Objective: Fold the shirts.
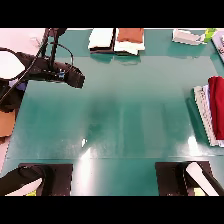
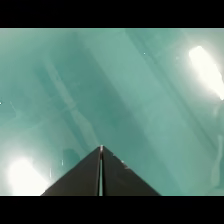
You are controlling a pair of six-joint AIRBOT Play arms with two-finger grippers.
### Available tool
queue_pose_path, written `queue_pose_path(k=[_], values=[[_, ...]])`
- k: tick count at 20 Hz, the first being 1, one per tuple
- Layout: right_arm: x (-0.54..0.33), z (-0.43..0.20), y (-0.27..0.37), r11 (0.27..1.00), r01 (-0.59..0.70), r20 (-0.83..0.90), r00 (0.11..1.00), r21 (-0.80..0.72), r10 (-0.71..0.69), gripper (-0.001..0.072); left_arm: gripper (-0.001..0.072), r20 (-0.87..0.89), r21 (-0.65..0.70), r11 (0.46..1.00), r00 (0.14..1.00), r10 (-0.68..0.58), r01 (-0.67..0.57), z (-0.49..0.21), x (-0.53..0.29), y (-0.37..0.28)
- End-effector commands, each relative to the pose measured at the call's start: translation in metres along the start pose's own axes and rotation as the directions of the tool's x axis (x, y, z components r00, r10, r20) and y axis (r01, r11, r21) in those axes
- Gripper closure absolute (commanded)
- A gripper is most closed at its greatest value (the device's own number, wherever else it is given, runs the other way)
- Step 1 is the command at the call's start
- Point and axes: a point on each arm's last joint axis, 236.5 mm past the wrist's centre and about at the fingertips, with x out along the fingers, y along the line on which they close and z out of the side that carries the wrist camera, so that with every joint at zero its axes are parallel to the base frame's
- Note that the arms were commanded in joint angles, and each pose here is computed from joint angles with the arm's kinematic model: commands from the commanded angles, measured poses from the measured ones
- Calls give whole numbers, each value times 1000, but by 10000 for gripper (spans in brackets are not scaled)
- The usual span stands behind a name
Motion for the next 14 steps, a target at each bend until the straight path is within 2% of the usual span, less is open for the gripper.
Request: queue_pose_path(k=[1,5,6,7,10,11,14], values=[[-7,-8,151,912,-391,-42,920,-128,389,76,682,17,1,1000,1000,2,-2,4,0,0],[-2,-90,272,737,-605,-311,793,-301,524,89,681,27,11,1000,999,23,-23,6,0,5],[-2,-107,295,693,-641,-356,764,-329,537,166,682,25,14,999,999,30,-30,6,0,7],[-3,-126,316,651,-670,-398,739,-357,543,290,681,28,14,999,999,29,-29,7,0,7],[-6,-173,361,554,-732,-490,679,-397,546,497,682,28,12,1000,999,25,-25,7,0,6],[-7,-186,369,522,-746,-518,664,-414,539,679,681,28,12,1000,999,25,-25,7,0,6],[-6,-209,380,489,-764,-565,642,-421,518,693,682,28,12,1000,999,25,-25,7,0,6]])
